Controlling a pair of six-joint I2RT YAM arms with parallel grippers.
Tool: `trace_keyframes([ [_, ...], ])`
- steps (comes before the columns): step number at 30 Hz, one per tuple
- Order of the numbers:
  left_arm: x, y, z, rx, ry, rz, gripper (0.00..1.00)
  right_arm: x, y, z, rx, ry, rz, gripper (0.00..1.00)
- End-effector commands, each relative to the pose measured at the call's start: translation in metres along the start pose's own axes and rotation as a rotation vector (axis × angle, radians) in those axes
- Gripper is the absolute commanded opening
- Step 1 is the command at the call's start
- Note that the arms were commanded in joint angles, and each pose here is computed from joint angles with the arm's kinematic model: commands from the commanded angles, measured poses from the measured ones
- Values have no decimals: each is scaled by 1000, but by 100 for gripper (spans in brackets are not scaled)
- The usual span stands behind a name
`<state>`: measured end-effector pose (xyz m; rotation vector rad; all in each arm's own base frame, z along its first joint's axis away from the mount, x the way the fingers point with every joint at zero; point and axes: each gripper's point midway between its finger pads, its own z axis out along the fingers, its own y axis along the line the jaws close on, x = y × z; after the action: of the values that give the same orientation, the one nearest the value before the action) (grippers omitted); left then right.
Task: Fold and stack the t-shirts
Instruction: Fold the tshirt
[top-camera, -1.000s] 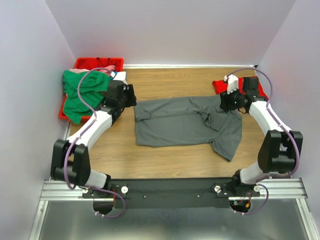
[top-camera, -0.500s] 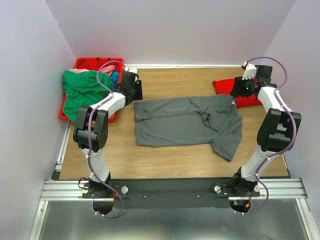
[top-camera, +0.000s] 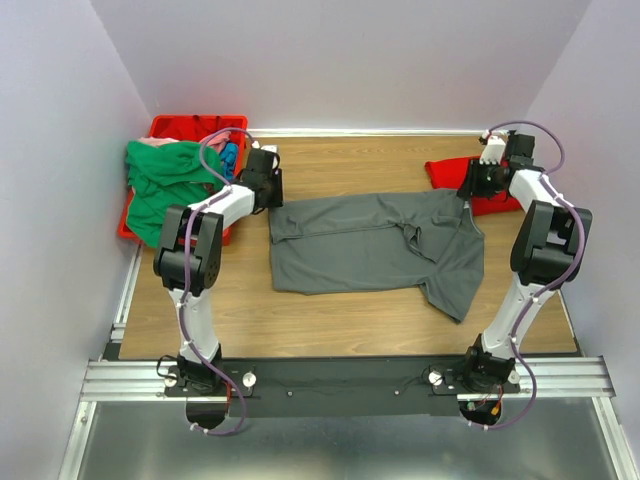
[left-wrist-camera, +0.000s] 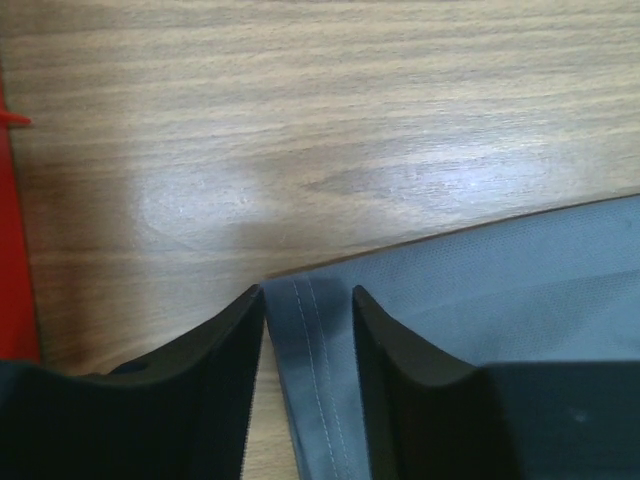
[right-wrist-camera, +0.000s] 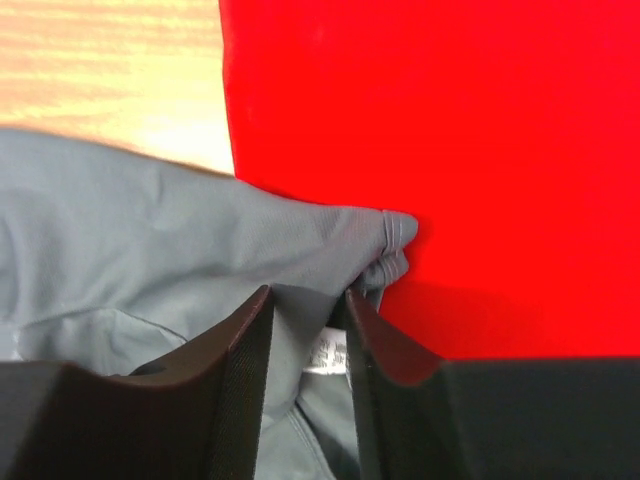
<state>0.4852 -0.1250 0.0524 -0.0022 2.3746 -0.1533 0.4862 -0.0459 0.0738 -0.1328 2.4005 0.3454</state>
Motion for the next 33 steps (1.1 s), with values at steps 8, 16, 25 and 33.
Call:
trace_keyframes([
  [8, 5, 6, 26, -27, 49, 16, 46, -15, -1, 10, -47, -23, 31, 29],
  [16, -1, 12, 23, -64, 39, 20, 41, -18, -2, 10, -43, -28, 19, 15],
  [25, -27, 21, -24, -105, -84, 6, 48, -24, -2, 10, -50, -40, 9, 1],
  [33, -4, 14, -23, -53, -39, -4, 49, -30, -2, 10, -57, -53, 0, 0],
])
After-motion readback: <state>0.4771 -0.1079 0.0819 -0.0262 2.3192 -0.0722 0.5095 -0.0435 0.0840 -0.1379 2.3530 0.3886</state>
